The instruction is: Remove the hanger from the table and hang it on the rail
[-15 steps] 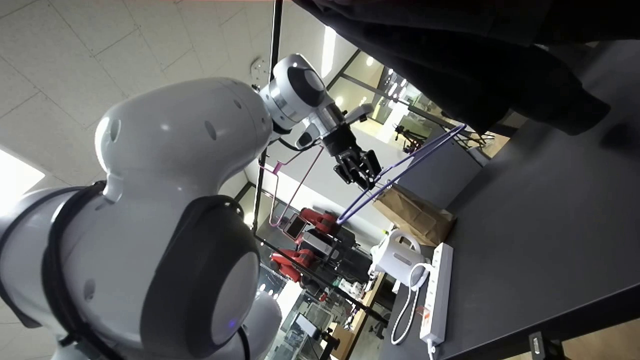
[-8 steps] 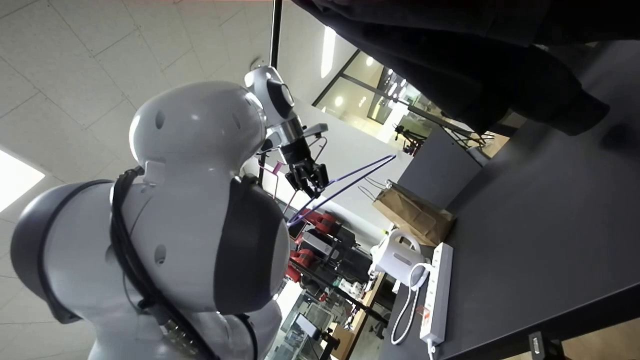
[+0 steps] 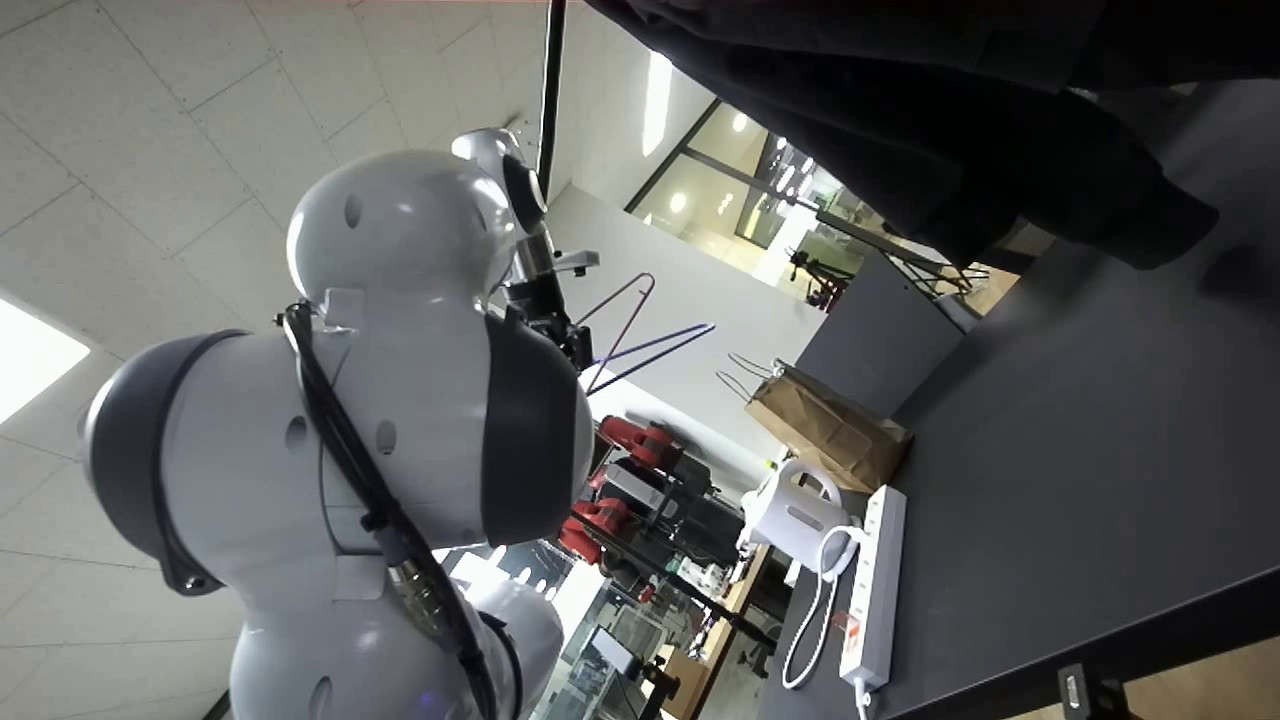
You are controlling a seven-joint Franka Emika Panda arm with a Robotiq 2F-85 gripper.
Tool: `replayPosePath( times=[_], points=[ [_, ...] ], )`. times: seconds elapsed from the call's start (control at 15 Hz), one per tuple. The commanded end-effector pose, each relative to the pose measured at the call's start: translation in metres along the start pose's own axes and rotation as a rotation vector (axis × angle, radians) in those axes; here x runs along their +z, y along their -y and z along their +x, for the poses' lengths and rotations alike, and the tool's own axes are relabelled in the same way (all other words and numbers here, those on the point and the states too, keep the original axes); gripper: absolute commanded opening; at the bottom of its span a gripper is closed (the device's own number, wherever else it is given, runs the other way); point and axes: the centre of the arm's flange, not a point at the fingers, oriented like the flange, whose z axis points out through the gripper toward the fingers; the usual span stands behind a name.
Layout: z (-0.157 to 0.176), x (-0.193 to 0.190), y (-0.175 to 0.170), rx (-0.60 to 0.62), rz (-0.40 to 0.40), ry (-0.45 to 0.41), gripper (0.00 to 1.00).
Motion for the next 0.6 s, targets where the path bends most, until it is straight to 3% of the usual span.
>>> replayPosePath(
  times=[0.0, 0.53],
  points=[
    [0.013, -0.017, 0.042, -0.066, -0.041, 0.071, 0.04],
    [0.009, -0.039, 0.018, -0.099, -0.161, 0.267, 0.04]
  ],
)
